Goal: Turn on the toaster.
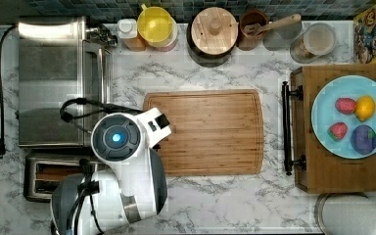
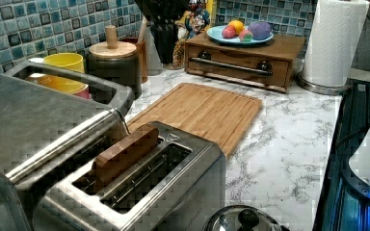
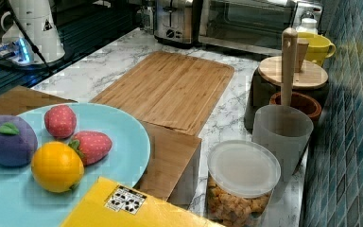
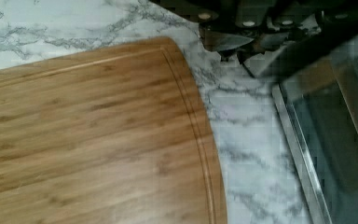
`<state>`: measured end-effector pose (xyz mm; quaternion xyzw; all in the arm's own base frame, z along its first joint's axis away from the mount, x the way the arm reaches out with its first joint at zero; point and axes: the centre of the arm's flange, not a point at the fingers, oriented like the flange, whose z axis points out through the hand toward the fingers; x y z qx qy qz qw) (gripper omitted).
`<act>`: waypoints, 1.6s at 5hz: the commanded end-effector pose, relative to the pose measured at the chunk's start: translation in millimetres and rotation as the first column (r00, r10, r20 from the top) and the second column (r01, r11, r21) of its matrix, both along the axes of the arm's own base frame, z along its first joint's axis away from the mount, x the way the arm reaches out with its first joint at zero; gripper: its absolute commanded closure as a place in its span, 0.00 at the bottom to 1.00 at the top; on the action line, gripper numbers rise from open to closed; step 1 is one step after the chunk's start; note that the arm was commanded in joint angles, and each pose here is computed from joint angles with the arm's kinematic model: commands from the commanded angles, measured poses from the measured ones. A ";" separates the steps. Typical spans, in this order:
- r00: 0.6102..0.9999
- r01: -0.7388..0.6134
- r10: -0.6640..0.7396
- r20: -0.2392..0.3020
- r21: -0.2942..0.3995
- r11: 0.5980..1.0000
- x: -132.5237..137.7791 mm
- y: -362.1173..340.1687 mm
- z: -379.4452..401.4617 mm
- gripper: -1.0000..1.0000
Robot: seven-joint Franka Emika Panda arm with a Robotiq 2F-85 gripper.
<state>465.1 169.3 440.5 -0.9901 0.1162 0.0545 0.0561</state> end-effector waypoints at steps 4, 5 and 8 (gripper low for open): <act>0.934 -0.354 0.341 0.101 0.164 0.921 -112.9 50.0 -36.7 1.00; 0.927 -0.369 0.345 0.147 0.187 0.910 -110.9 60.8 -36.7 1.00; 0.955 -0.296 0.289 0.069 0.148 0.944 -80.4 76.4 -66.5 1.00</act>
